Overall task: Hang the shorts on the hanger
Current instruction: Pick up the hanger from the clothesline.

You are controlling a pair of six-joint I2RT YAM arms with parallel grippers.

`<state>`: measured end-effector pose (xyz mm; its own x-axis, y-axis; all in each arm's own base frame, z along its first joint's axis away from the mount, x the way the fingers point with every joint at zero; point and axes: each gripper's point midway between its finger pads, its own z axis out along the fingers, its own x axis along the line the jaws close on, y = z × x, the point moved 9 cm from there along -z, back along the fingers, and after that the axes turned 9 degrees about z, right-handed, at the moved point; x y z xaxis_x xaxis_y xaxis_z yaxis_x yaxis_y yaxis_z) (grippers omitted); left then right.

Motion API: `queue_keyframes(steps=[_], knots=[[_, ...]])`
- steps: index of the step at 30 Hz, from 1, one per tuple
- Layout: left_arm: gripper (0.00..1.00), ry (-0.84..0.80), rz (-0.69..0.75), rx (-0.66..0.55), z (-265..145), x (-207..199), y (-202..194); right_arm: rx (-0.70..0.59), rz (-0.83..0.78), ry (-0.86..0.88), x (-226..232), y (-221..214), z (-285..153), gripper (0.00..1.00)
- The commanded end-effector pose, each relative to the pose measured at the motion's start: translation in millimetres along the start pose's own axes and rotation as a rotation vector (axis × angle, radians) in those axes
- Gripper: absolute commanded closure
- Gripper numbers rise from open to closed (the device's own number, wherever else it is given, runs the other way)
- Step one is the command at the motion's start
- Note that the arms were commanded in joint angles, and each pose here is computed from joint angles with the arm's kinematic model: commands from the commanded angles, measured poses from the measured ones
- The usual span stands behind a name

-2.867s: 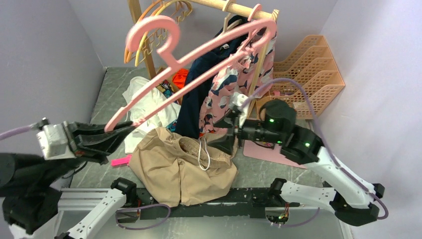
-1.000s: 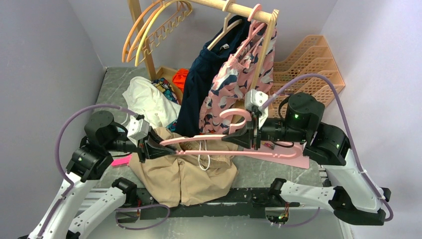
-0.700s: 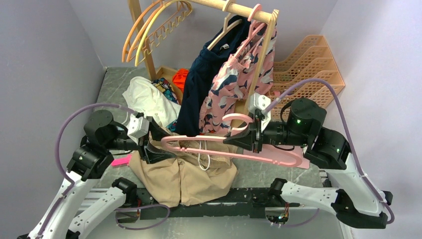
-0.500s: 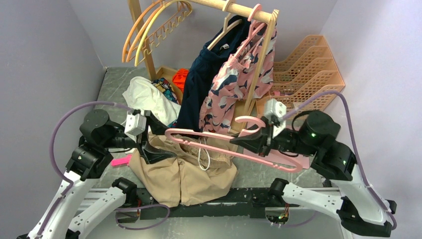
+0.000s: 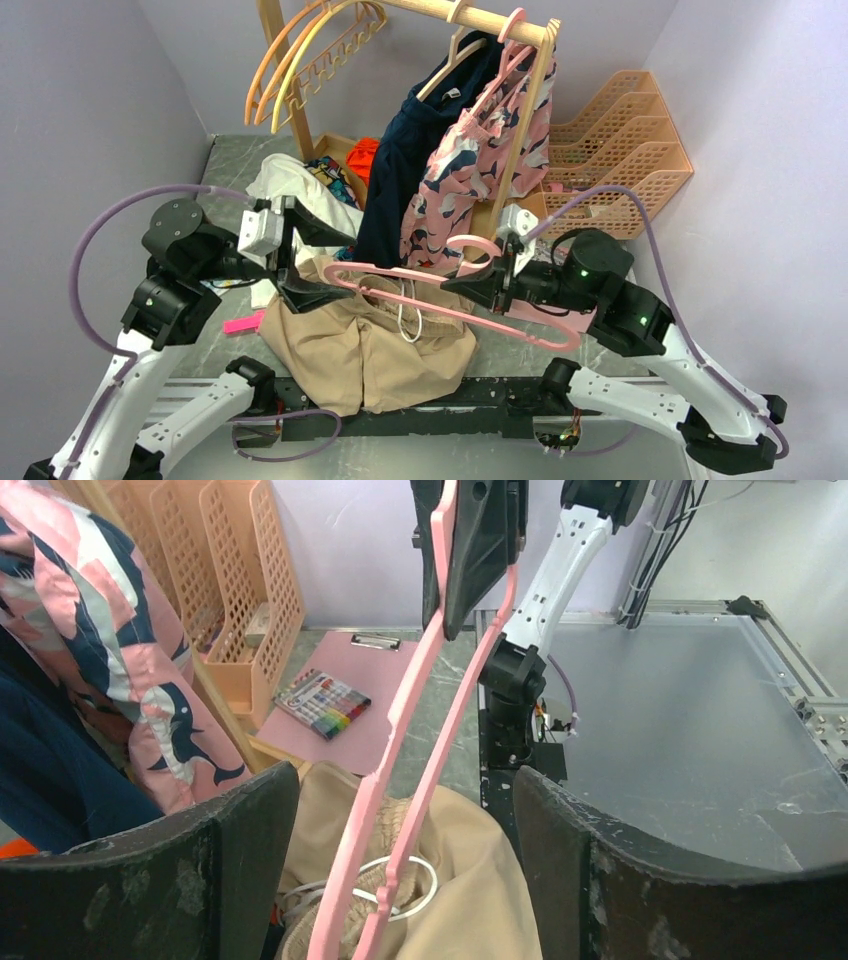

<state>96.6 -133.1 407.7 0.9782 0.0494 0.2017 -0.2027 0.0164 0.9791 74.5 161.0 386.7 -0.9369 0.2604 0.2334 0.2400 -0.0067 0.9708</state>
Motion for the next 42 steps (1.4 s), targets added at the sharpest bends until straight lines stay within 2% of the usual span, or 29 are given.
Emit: queue_keyframes(steps=[1, 7, 10, 17, 22, 32, 34, 36, 37, 39, 42], knots=[[0.17, -0.035, -0.007, 0.005, 9, 9, -12, -0.055, -0.001, 0.053, 4, 8, 5, 1.0], [0.15, -0.155, -0.073, 0.005, 23, 11, -25, -0.088, -0.014, 0.049, 0, 0, 9, 1.0], [0.08, -0.172, -0.098, 0.031, 29, 11, -29, -0.118, -0.02, 0.066, 0, 0, 11, 1.0], [0.12, -0.181, -0.087, 0.092, 47, 16, -41, -0.125, 0.001, 0.136, -2, -12, 28, 1.0], [0.3, -0.205, -0.083, 0.152, 60, 15, -48, -0.124, 0.016, 0.159, -2, -13, 34, 1.0], [0.71, -0.145, -0.073, 0.213, 62, 16, -55, -0.13, 0.036, 0.178, -1, -12, 38, 1.0], [0.74, -0.133, -0.077, 0.23, 64, 17, -57, -0.118, 0.04, 0.18, 0, -12, 36, 1.0], [0.73, -0.122, -0.081, 0.25, 66, 19, -60, -0.103, 0.037, 0.174, 0, -12, 35, 1.0], [0.67, -0.118, -0.084, 0.258, 66, 19, -61, -0.096, 0.033, 0.169, -1, -12, 34, 1.0], [0.47, -0.114, -0.092, 0.274, 68, 20, -64, -0.083, 0.022, 0.164, 0, -9, 33, 1.0], [0.41, -0.116, -0.088, 0.294, 70, 20, -67, -0.066, 0.003, 0.156, -1, -8, 32, 1.0]])
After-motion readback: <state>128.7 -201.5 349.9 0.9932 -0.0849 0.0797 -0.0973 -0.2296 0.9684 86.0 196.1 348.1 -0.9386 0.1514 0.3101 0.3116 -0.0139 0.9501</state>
